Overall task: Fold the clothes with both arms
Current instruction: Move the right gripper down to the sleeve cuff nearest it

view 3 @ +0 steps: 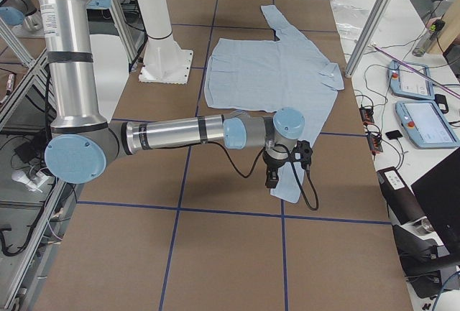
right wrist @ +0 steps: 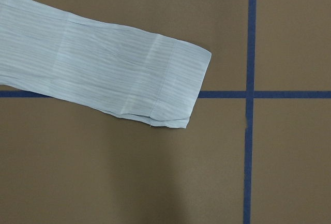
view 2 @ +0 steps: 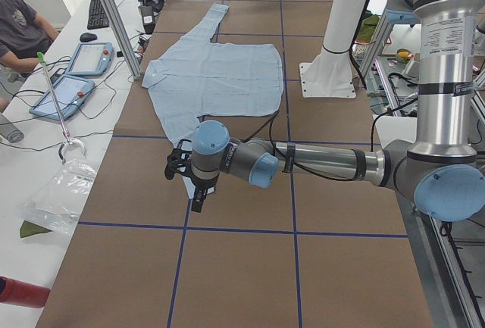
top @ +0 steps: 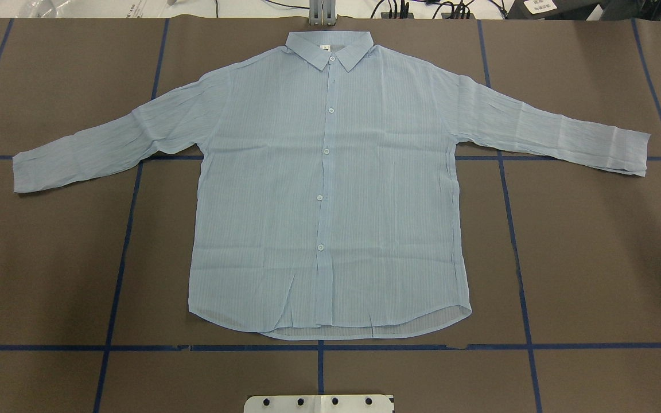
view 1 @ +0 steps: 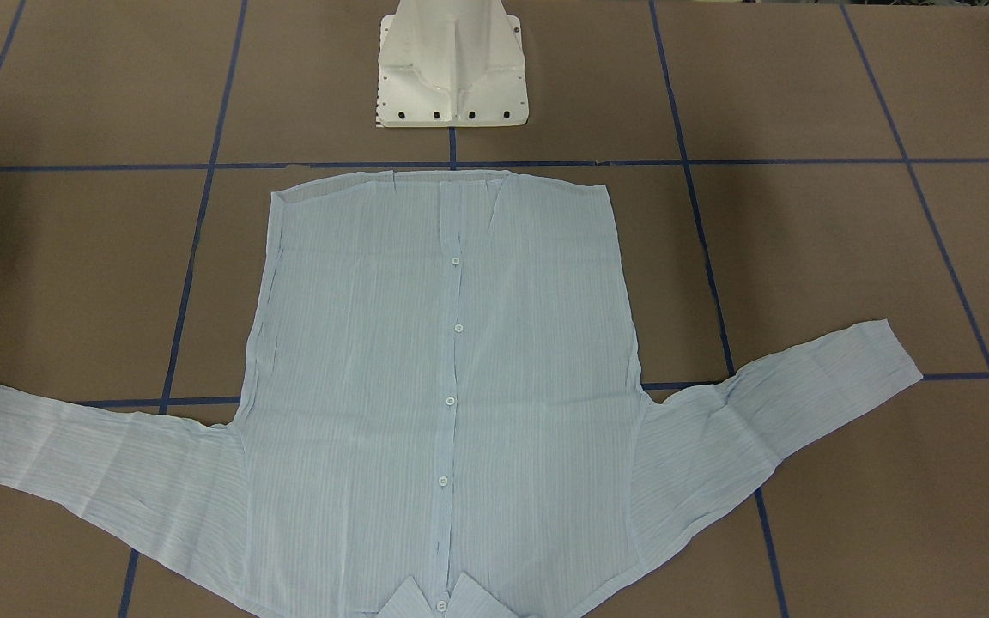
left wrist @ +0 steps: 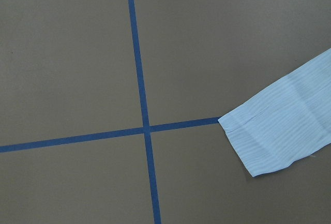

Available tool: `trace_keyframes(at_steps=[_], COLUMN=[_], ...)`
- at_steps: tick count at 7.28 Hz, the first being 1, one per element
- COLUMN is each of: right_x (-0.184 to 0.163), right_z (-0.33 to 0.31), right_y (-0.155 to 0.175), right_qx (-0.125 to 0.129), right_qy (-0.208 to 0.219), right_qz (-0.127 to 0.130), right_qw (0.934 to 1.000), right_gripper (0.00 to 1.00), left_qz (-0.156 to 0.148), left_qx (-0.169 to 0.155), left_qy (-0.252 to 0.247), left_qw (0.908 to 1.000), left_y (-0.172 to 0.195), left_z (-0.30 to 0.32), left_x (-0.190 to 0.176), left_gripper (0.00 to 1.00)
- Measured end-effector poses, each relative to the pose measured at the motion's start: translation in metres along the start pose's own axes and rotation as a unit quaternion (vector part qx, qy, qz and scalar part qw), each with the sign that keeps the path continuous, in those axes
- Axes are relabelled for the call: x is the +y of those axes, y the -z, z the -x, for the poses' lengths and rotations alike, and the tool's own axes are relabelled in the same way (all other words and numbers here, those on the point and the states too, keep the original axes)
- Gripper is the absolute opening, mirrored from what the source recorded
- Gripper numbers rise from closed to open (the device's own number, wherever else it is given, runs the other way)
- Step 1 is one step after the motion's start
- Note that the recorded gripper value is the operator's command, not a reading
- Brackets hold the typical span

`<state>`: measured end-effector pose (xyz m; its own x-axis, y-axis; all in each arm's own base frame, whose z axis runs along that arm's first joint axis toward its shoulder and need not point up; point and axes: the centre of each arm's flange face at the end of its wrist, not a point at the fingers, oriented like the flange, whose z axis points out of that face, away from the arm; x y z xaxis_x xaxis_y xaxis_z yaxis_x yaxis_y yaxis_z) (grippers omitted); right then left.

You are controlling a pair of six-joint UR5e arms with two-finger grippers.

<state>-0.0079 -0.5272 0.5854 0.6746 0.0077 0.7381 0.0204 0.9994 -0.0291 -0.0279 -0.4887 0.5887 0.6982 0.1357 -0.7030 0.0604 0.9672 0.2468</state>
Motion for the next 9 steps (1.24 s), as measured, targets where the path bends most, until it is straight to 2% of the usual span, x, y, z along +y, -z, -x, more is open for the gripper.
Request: trace_keyframes(at_steps=[5, 7, 9], right_x=[0.0, -0.001, -0.014], right_z=[0.001, 0.02, 0.03], right_y=[-0.003, -0.023, -0.055], right_qx=[0.0, 0.0, 0.0], right_qy=[0.001, 0.021, 0.035], right_qz=[0.003, 0.016, 0.017], right_qw=[1.0, 0.9997, 0.9993], right_gripper=[1.0, 1.0, 1.0], left_qz=[-0.015, -0.014, -0.015], left_qx=[0.003, 0.004, 0.011], left_qy=[-0.014, -0.015, -0.018], left_qw=[0.9998, 0.9998, 0.9997], left_y=[0.01, 0.009, 0.01], left_z=[-0.014, -0.015, -0.018], left_x=[-0.012, -0.012, -0.012], left_gripper=[1.0, 1.0, 1.0])
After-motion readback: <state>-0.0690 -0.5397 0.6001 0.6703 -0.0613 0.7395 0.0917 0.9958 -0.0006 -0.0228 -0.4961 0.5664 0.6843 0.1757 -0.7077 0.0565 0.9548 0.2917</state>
